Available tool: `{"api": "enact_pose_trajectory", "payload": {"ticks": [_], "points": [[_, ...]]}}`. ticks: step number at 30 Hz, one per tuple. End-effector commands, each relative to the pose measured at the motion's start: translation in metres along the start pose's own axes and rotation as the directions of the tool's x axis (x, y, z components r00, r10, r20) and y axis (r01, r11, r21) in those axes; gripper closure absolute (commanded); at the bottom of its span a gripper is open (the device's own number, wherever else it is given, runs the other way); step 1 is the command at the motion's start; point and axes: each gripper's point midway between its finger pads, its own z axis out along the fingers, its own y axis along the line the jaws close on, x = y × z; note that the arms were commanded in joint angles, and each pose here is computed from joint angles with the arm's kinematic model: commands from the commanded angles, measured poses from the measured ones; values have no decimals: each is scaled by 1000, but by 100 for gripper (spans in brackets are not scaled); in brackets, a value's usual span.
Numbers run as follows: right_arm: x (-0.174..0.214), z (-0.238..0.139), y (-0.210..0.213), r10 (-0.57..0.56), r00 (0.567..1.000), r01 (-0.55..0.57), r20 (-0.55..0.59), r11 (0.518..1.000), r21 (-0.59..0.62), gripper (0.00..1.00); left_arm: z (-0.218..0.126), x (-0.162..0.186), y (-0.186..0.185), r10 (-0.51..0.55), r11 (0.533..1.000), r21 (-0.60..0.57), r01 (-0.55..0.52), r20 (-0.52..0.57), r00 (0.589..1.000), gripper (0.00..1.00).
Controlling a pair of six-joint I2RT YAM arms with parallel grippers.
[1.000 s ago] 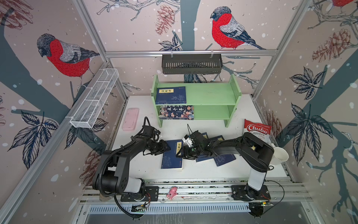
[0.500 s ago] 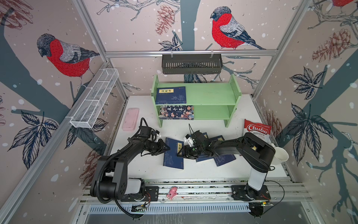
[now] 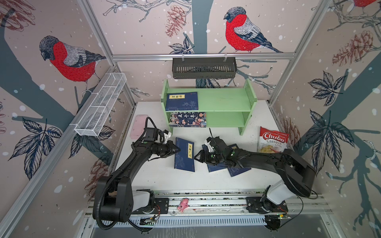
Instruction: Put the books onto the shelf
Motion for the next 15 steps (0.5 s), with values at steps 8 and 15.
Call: {"api": "enact_pose_trajectory", "payload": {"ticks": [8, 15], "points": [[-35, -97, 69, -86, 948, 111, 305, 992, -63, 28, -49, -1, -106, 217, 944, 247, -217, 28, 976, 100], [-37, -159, 124, -133, 884, 239, 448, 953, -189, 27, -111, -33, -210, 305, 813, 424, -399, 272, 912, 100]]}}
